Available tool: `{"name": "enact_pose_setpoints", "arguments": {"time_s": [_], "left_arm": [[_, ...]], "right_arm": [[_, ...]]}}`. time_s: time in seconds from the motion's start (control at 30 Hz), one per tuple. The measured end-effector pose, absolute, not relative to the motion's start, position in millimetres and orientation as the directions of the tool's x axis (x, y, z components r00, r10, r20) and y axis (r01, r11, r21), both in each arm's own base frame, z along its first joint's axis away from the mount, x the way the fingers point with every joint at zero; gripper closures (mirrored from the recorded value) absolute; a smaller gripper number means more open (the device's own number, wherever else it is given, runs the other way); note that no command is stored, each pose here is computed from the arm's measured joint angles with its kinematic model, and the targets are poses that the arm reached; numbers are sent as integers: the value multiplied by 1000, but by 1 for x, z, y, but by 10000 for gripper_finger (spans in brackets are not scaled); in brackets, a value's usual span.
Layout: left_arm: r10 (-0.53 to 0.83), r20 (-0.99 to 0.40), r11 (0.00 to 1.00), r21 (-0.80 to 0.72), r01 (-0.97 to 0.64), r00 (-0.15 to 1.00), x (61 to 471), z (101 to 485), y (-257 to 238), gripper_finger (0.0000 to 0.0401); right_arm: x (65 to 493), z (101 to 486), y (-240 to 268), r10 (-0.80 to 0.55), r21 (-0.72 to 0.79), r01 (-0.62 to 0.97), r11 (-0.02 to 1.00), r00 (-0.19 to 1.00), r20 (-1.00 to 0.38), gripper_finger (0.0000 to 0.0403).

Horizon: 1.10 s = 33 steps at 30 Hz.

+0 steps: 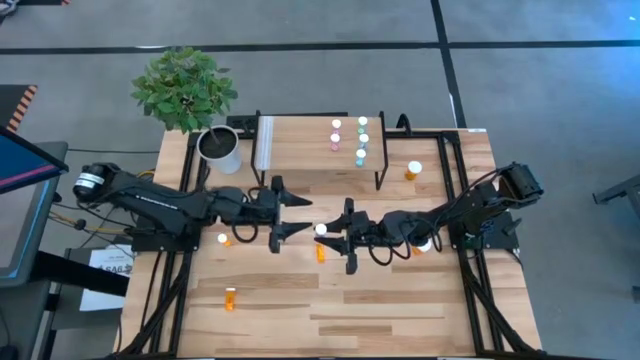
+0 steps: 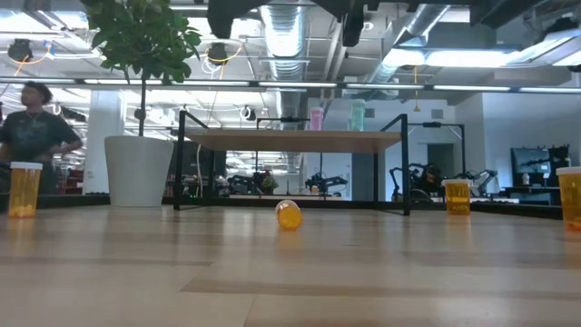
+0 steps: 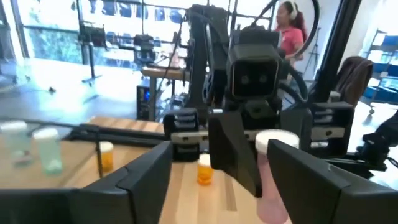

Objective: Pick and place medicine bottles onto shelf by color
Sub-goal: Put the pink pill bottle on the shelf aligned with the other pink pill bottles

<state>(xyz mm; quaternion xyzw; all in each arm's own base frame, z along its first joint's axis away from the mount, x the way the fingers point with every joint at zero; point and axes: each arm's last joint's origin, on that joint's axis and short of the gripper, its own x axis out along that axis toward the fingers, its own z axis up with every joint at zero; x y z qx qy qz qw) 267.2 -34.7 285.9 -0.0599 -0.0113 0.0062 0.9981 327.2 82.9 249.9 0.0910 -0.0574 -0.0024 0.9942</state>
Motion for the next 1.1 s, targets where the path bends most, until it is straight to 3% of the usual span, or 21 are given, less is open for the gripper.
{"name": "enact_pose_setpoints", "arguments": {"time_s": [0.33, 1.1], "left_arm": [[-83, -35, 987, -137, 77, 996, 291, 296, -39, 90], [-137, -92, 969, -220, 114, 986, 293, 296, -30, 88]], "right_arm": [[327, 250, 83, -10, 179, -9, 984, 994, 107, 268], [327, 250, 83, -16, 179, -3, 984, 995, 102, 266]]}}
